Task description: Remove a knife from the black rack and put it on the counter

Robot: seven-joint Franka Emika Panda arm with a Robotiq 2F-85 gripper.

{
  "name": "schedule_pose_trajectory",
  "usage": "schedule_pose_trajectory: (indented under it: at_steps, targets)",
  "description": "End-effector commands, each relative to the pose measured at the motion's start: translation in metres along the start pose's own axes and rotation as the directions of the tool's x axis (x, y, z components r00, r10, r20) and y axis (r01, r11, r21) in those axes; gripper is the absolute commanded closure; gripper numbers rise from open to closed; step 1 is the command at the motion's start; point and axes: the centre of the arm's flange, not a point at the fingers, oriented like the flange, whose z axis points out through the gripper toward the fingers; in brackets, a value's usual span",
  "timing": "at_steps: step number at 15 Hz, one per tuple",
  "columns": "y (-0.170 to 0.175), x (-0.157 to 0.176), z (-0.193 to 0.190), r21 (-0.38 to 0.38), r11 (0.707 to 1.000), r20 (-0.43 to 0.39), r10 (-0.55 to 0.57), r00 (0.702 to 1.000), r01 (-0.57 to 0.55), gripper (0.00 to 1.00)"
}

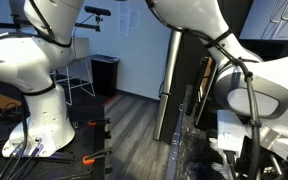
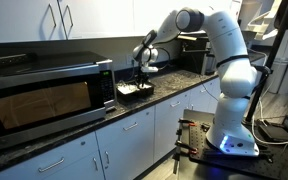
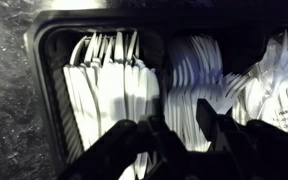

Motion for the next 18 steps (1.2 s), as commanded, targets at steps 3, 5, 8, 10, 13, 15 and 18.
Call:
schedule_pose_trajectory:
  at_steps: [3,5,8,10,13,15,18]
  targets:
    - [0.008,0.013,-0.003,0.009,1.000,0.015,0.004,1.000,-0.004,0.51]
    - [0.010,0.014,-0.004,0.010,1.000,0.015,0.009,1.000,-0.009,0.51]
    - [0.012,0.015,-0.003,0.010,1.000,0.019,0.011,1.000,-0.011,0.52]
    - [0.013,0.016,0.000,0.010,1.000,0.027,0.009,1.000,-0.010,0.54]
    - [0.014,0.017,0.003,0.011,1.000,0.041,0.009,0.999,-0.009,0.55]
    - [0.015,0.018,0.006,0.010,1.000,0.049,0.012,0.999,-0.012,0.54]
    - [0.017,0.019,0.009,0.008,1.000,0.058,0.013,0.998,-0.014,0.54]
